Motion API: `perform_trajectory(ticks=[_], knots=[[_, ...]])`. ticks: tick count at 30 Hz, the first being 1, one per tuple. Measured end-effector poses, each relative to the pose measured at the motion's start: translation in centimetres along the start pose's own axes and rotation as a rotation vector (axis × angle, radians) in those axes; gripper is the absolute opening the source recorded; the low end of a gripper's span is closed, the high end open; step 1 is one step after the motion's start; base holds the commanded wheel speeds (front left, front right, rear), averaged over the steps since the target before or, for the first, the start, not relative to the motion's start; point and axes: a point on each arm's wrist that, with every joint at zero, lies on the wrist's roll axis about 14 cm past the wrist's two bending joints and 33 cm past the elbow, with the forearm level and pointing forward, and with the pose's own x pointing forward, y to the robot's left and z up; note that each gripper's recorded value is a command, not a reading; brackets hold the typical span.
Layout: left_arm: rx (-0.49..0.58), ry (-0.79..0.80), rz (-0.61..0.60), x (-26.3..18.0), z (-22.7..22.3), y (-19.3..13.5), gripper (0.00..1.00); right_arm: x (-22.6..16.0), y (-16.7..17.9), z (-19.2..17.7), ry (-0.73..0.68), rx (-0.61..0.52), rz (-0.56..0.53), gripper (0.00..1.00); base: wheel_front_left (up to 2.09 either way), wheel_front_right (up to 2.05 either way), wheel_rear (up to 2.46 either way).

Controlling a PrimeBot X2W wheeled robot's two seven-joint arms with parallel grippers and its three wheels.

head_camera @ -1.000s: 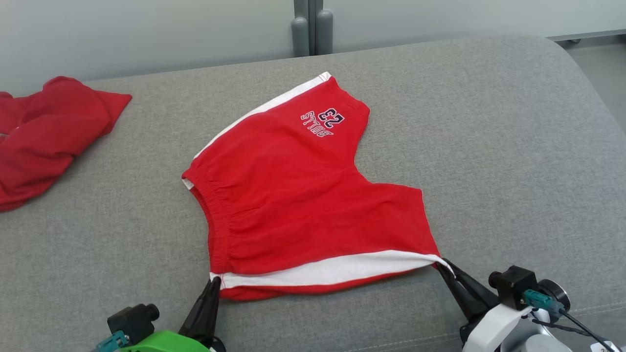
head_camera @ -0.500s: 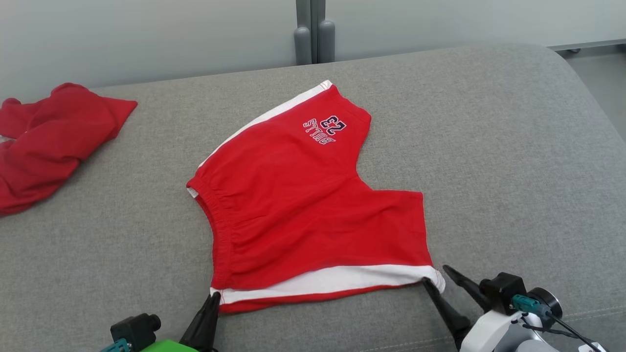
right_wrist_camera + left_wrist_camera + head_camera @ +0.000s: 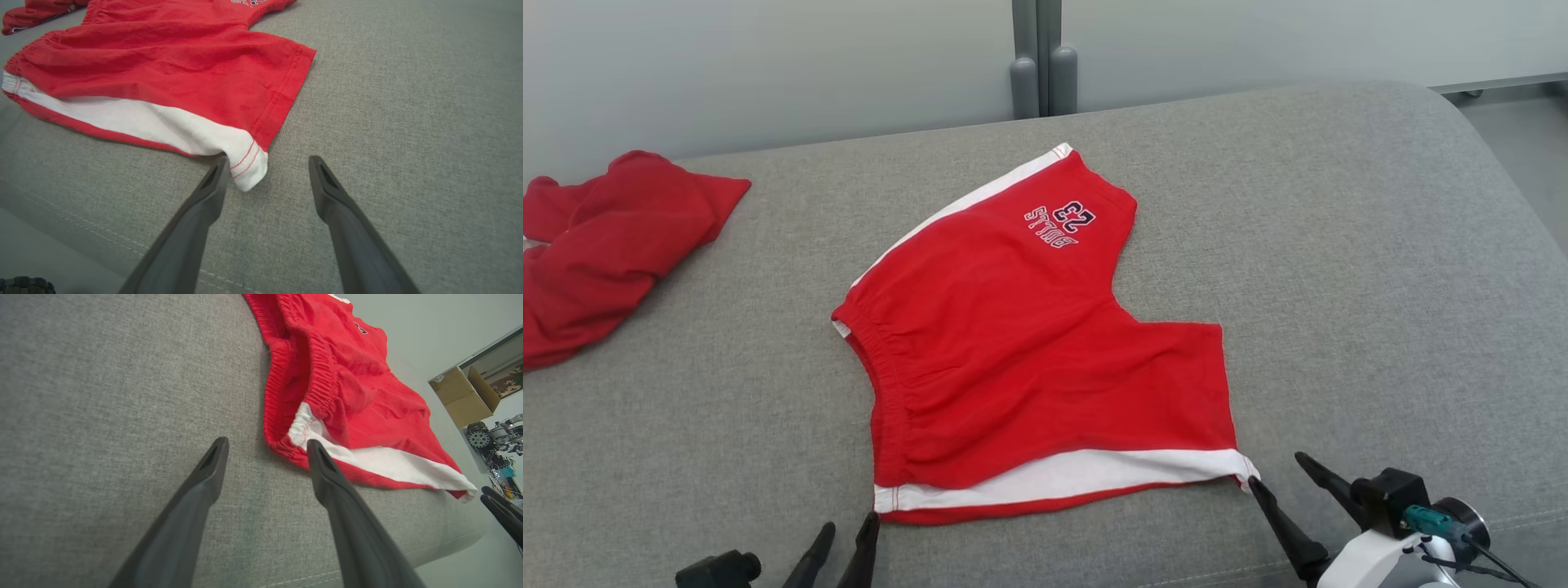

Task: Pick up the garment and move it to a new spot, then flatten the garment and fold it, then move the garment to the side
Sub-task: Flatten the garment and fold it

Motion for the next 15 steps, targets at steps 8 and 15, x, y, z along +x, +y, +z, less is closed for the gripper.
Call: perform_trajectory(ticks=[8,15], knots=[[0.052,-0.115,-0.032,0.4,3.8,-0.6,1.00,0.1,-2.0,3.7,-0.118,-0.001,-0.067,1.00,0.00,0.00,0.00],[0.127,-0.224,-0.087,1.0,7.4,-2.7,1.00,0.6,-3.8,9.3,-0.283,-0.032,-0.122,1.00,0.00,0.00,0.00]])
